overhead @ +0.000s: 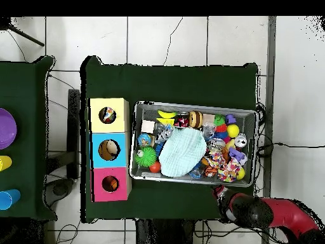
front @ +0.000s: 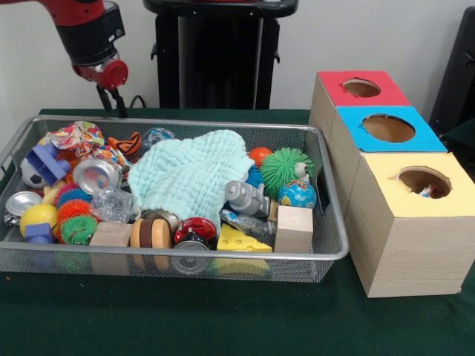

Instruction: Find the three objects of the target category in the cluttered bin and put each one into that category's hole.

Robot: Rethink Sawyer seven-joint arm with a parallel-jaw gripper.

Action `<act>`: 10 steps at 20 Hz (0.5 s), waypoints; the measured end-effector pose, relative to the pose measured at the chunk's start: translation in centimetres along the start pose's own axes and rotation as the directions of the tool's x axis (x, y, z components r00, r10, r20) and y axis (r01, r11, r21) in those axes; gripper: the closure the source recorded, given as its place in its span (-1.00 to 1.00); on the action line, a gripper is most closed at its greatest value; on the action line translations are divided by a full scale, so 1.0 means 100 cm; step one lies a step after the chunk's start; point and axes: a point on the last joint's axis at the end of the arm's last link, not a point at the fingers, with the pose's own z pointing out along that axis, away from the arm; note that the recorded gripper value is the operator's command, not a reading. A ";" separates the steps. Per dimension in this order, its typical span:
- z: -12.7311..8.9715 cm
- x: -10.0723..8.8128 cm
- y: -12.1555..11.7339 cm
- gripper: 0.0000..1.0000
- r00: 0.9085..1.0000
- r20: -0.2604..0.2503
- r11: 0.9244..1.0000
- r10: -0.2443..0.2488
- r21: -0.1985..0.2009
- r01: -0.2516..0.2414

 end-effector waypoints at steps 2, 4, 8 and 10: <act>0.000 -0.003 -0.001 -1.00 1.000 0.005 1.000 0.003 0.001 -0.003; -0.001 -0.008 -0.001 -1.00 1.000 0.013 1.000 0.007 0.001 -0.007; 0.002 -0.017 -0.003 -1.00 1.000 0.017 1.000 0.012 0.000 -0.012; 0.005 -0.020 -0.006 -1.00 1.000 0.002 1.000 0.010 0.005 -0.010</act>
